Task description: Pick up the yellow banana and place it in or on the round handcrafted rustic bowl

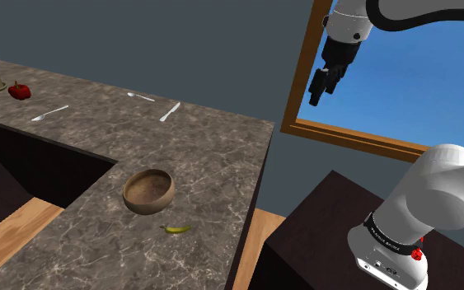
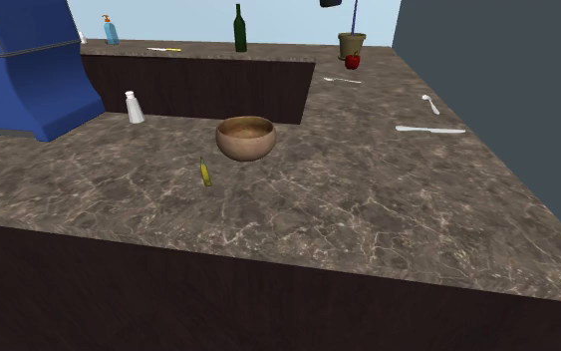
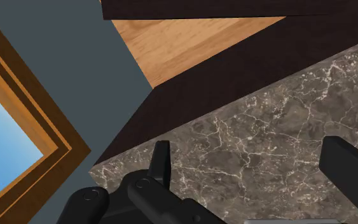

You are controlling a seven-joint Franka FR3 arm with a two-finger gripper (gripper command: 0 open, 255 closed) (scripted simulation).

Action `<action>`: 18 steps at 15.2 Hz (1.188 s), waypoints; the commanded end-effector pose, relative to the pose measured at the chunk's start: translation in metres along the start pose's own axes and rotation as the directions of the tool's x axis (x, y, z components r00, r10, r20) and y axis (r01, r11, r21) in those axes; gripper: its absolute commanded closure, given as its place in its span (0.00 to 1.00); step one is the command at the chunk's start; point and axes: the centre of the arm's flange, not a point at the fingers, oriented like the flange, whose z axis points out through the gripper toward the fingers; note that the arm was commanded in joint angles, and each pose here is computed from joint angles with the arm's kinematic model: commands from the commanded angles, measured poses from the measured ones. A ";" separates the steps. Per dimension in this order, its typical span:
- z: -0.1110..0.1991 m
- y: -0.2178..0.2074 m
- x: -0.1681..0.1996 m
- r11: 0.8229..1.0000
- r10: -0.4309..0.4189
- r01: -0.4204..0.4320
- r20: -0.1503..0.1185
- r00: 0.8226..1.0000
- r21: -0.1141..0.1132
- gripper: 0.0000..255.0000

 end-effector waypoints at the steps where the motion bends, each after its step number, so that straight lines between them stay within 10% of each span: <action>1: 0.000 0.000 0.000 1.000 0.000 0.000 0.000 1.000 0.000 0.00; 18: 0.118 -0.157 0.105 0.931 -0.365 0.365 -0.001 0.931 0.010 0.00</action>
